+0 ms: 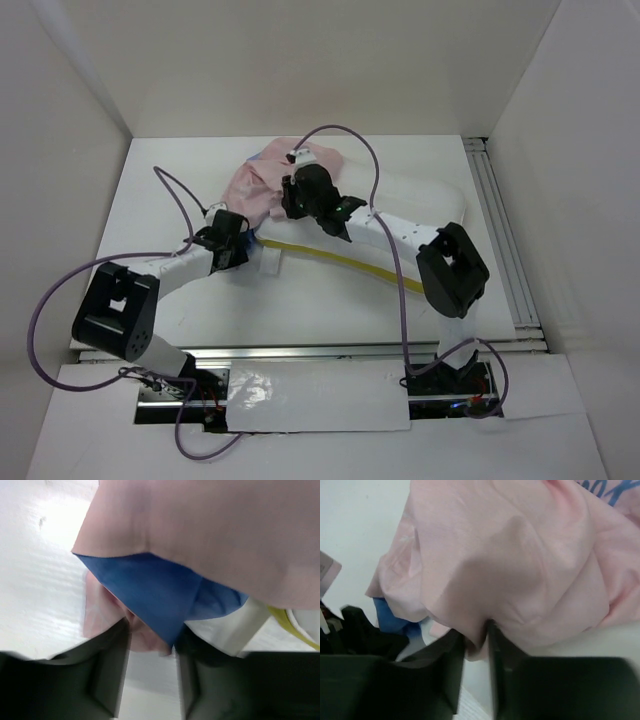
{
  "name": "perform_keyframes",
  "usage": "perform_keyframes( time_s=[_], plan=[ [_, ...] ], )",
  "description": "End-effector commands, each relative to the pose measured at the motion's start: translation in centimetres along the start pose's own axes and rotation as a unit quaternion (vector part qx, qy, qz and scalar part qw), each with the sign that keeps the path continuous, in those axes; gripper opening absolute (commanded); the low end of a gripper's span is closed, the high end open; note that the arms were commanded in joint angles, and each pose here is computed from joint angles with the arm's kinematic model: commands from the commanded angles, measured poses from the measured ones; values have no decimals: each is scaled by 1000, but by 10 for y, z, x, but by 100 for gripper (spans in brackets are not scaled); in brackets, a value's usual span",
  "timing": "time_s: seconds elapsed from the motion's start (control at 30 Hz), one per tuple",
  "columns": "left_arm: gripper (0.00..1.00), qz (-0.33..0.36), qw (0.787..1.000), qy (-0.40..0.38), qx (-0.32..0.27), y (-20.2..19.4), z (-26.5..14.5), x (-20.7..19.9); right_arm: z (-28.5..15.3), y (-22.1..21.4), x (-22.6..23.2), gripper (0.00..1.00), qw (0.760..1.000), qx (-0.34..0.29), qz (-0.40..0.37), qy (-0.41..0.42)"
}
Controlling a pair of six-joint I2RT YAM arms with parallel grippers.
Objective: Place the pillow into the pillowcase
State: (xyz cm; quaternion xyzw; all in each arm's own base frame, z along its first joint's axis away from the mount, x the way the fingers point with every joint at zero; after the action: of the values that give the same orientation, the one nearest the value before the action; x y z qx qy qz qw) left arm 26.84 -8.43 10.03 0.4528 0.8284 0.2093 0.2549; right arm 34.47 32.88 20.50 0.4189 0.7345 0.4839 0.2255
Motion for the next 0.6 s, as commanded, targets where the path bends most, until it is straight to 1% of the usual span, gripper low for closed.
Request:
perform_keyframes(
  time_s=[0.0, 0.03, 0.07, 0.1, 0.13, 0.17, 0.2, 0.23, 0.3, 0.33, 0.37, 0.4, 0.43, 0.47, 0.5, 0.53, 0.57],
  plan=[
    [48, -26, 999, 26, -37, 24, 8, -7, 19, 10, -4, 23, 1000, -19, 11, 16],
    [39, -26, 999, 26, -37, 29, 7, -11, 22, 10, -1, 0, 999, -12, 10, 29],
    [28, -26, 999, 26, -37, 30, 9, -13, 25, 12, -6, 0, 1000, -8, 12, 28],
    [10, -28, 998, 33, -35, 32, 11, -11, 27, 13, -11, 0, 1000, -5, 14, 23],
    [0, -30, 998, 29, -39, 35, 10, -14, 27, 13, -11, 0, 1000, -5, 9, 23],
    [0, -32, 998, 38, -40, 37, 11, -10, 23, 21, -11, 0, 999, -20, 10, 24],
    [0, -32, 998, 38, -40, 38, 10, -11, 21, 17, -17, 0, 1000, -20, 5, 20],
    [0, -35, 997, 39, -53, 42, 6, -11, 11, 31, -17, 0, 999, -49, 7, 17],
    [0, -44, 995, 52, -80, 53, -4, -11, 0, 39, -27, 0, 998, -67, -8, -4],
    [0, -47, 993, 63, -85, 59, -10, -6, -13, 54, -27, 0, 996, -88, -13, -7],
    [0, -56, 991, 56, -109, 73, -24, -11, -19, 62, -33, 0, 995, -98, -18, -17],
    [0, -67, 986, 73, -133, 83, -32, -8, -28, 75, -41, 0, 993, -109, -34, -29],
    [0, -75, 983, 92, -138, 91, -40, -1, -42, 91, -47, 0, 991, -123, -44, -35],
    [0, -91, 979, 88, -162, 111, -54, -6, -51, 102, -54, 0, 988, -134, -65, -47],
    [0, -98, 972, 99, -190, 125, -67, -2, -64, 124, -65, 0, 983, -159, -68, -68],
    [0, -113, 965, 102, -214, 148, -85, -2, -84, 141, -73, 0, 978, -176, -82, -79],
    [0, -125, 959, 106, -231, 160, -96, 1, -98, 155, -81, 0, 974, -191, -84, -89]
  ],
)
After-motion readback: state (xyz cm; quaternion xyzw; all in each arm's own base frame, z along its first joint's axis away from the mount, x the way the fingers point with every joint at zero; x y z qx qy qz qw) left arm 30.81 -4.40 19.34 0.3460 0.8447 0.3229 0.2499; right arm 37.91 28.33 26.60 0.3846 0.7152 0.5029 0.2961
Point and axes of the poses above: each gripper's point midway between its finger pads, its own z axis out along the fingers, its own x axis along the line the jaws close on, y = z × x, the point moved 9 cm from there along -z, back along the fingers, and after that the axes turned 10 degrees about -z, right-handed, at the moved point
